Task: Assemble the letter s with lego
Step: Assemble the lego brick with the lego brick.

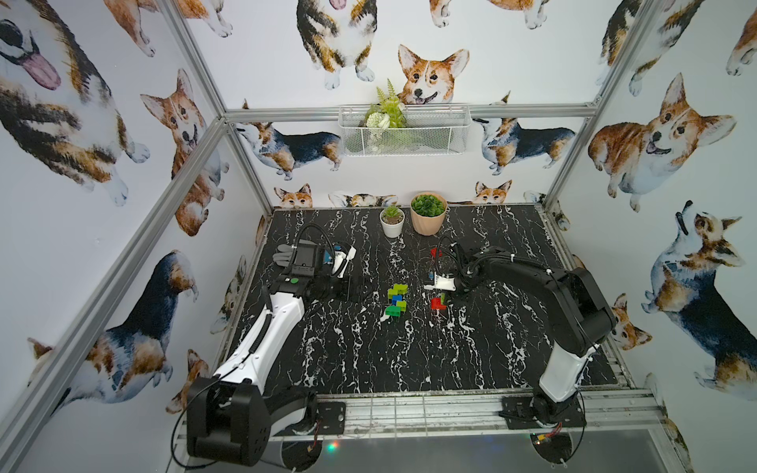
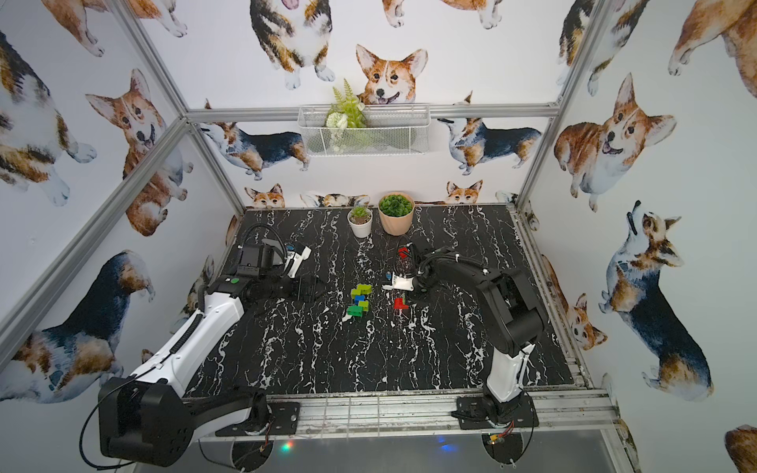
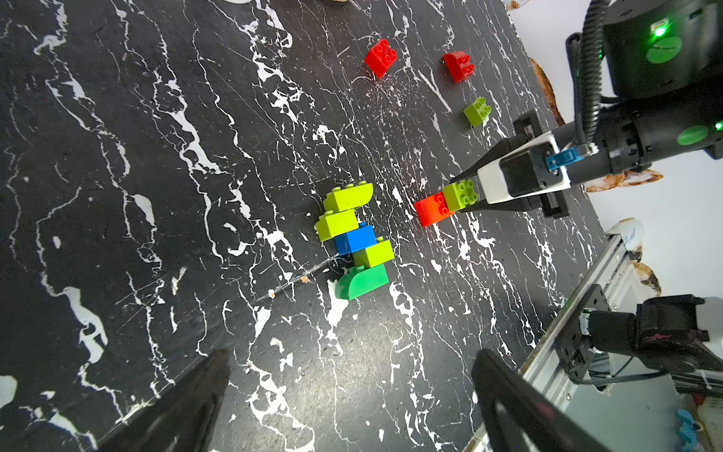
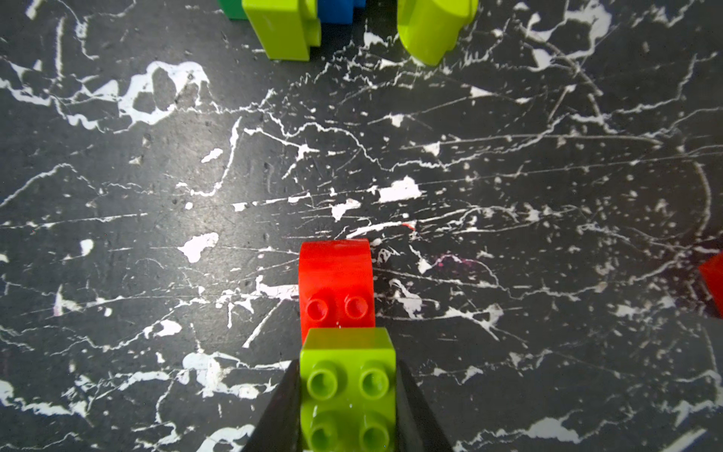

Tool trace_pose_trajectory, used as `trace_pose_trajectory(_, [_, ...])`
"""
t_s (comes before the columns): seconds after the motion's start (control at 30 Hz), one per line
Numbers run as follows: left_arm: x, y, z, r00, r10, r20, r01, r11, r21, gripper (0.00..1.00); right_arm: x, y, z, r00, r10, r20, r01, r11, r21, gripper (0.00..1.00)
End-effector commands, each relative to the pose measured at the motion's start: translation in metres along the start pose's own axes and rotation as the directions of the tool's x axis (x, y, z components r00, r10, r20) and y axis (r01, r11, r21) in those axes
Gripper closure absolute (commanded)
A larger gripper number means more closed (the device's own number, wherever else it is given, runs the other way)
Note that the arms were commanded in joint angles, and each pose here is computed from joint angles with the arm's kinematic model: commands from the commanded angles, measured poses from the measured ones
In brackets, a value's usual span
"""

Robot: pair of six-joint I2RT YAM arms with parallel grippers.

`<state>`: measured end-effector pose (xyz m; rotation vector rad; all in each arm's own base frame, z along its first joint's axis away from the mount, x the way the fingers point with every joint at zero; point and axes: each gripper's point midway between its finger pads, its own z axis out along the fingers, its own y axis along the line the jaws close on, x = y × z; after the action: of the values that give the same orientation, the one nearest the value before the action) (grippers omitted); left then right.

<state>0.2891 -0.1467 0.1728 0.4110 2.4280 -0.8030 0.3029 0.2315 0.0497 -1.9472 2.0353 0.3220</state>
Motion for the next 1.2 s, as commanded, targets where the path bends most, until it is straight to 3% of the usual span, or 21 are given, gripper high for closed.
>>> trace_pose_trajectory(0.0, [0.000,-0.001,0.000,1.000,0.011,0.000,-0.011,1.000,0.010,0.00,0.005,0.007,0.002,1.000,0.003,-0.020,-0.004,1.000,-0.029,0.82])
trace_pose_trajectory(0.83, [0.003,-0.002,0.002,1.000,0.008,-0.006,-0.008,1.000,0.021,0.00,0.021,0.010,0.016,0.992,-0.001,-0.126,-0.003,1.000,-0.030,0.84])
trace_pose_trajectory(0.93, [0.003,-0.001,0.003,1.000,0.007,-0.008,-0.006,1.000,0.023,0.00,0.017,0.007,0.012,0.993,-0.010,-0.118,0.008,1.000,-0.012,0.79])
trace_pose_trajectory(1.17, [0.001,-0.002,0.004,1.000,0.000,-0.009,0.000,1.000,0.028,0.00,0.004,0.001,0.000,0.997,-0.020,-0.068,0.022,0.999,0.029,0.55])
